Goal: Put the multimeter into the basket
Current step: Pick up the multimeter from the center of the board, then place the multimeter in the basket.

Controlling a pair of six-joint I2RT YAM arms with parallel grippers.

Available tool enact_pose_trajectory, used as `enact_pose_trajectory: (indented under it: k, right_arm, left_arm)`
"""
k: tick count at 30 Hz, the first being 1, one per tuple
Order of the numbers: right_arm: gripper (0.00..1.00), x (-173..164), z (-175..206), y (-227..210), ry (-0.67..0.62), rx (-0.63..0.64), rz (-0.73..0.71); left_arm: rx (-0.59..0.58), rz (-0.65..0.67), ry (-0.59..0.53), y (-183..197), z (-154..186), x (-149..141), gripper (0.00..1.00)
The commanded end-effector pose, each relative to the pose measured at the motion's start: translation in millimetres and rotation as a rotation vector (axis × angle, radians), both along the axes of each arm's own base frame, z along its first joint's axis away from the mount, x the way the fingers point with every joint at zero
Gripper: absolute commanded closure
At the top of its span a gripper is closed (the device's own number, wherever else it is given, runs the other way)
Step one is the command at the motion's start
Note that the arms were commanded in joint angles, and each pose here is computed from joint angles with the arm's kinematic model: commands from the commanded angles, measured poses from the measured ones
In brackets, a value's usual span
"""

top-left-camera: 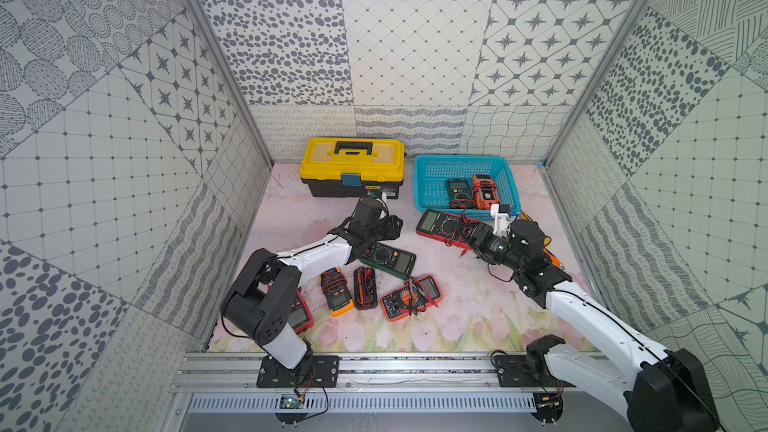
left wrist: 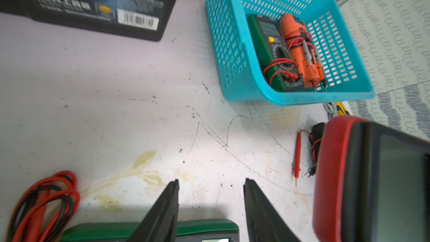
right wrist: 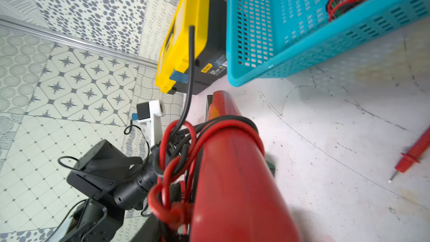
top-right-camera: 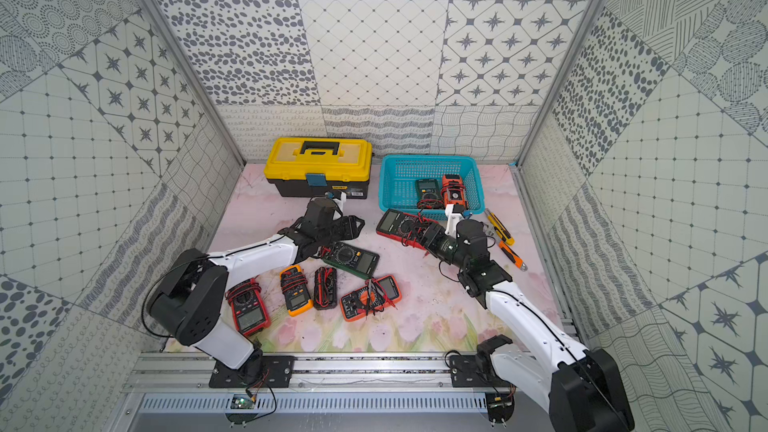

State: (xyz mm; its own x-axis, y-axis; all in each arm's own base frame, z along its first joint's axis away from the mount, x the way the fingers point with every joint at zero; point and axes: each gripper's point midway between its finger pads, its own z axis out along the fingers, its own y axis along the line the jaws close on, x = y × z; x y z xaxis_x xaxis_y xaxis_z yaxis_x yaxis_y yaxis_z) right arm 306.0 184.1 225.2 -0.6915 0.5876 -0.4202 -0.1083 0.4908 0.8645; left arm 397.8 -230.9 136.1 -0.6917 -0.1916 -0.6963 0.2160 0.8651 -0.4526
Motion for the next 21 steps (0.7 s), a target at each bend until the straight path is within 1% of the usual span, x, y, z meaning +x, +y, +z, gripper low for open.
enact_pose_trajectory:
  k: [1,4,6,9,11,16,18,21]
  right_arm:
    - [1.0,13.3,83.1,-6.9,-0.227,0.056,-0.071]
    - [1.0,30.4,105.1,-16.4,-0.266,0.034,-0.166]
    - [1.0,44.6,110.1,-25.1,-0.26,0.015,-0.257]
    - [1.0,67.4,112.6,-32.3,-0.248,-0.005,-0.381]
    - [1.0,83.7,109.2,-29.9,-0.23,-0.021,-0.434]
    - [1.0,132.2,94.1,-8.0,-0.186,-0.067,-0.472]
    - [1.0,146.9,85.9,-0.3,-0.166,-0.07,-0.478]
    - [1.0,159.8,69.4,0.3,-0.138,-0.078,-0.535]
  left_arm:
    - [0.076,0.146,-0.147,36.9,35.4,7.2,0.47]
    - [0.075,0.154,-0.171,41.6,43.0,3.1,0.38]
    - [0.069,0.148,-0.172,41.5,43.7,0.6,0.34]
    - [0.067,0.136,-0.163,40.1,41.5,-1.3,0.33]
    - [0.07,0.127,-0.15,38.8,37.6,-2.6,0.33]
    - [0.069,0.094,-0.143,34.0,35.1,-4.6,0.33]
    - [0.079,0.083,-0.139,33.4,34.1,-5.1,0.33]
    - [0.095,0.064,-0.137,32.4,31.9,-6.8,0.33]
